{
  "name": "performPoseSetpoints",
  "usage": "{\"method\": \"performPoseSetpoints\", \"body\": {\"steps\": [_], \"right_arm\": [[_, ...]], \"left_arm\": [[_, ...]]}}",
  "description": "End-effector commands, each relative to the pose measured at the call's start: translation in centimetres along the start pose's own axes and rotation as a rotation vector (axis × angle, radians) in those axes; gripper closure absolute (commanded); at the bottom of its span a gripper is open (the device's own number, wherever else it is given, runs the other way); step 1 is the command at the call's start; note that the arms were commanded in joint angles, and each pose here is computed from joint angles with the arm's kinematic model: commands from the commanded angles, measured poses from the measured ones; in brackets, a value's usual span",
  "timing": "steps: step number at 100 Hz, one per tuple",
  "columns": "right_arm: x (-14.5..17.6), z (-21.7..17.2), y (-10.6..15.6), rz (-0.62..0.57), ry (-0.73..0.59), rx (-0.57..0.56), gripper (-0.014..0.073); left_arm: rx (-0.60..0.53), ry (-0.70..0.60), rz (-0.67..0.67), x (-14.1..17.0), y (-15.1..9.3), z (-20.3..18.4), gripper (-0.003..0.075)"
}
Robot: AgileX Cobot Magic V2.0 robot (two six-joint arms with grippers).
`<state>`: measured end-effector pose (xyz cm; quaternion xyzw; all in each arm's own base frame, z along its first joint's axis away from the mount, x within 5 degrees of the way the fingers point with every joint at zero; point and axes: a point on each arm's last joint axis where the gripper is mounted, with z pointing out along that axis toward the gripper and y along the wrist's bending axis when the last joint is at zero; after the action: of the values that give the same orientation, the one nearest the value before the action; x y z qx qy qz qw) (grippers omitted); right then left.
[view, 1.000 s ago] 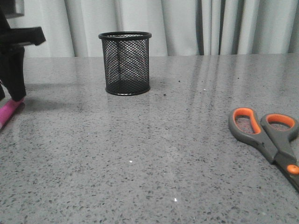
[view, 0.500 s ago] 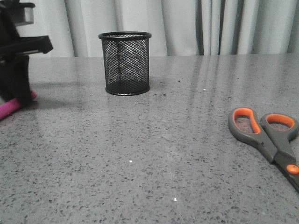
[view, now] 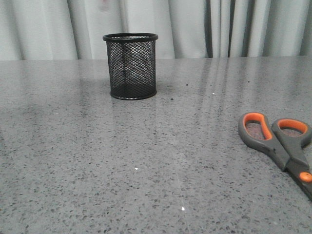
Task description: Put pen and scissors into bin
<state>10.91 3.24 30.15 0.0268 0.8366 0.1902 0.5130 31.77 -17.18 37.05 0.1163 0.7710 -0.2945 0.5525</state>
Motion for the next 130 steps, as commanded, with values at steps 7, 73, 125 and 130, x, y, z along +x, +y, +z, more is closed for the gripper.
{"method": "performPoseSetpoints", "body": {"steps": [7, 73, 125, 130], "right_arm": [[-1.6, -0.3, 0.4, -0.013, -0.104, -0.011, 0.0204], [-1.7, -0.3, 0.4, -0.015, -0.111, -0.011, 0.0204], [-2.0, -0.9, 0.9, -0.099, -0.046, -0.019, 0.0203], [-2.7, -1.4, 1.4, -0.114, -0.028, -0.036, 0.0204]], "left_arm": [[-0.012, -0.083, 0.048, -1.1, -1.3, 1.2, 0.0738], [-0.022, -0.007, 0.115, 1.2, -0.1, 6.7, 0.0711], [0.144, -0.134, 0.207, -4.0, -3.8, 0.2, 0.0383], [0.174, -0.174, 0.226, -5.3, -4.7, -1.9, 0.0393]]}}
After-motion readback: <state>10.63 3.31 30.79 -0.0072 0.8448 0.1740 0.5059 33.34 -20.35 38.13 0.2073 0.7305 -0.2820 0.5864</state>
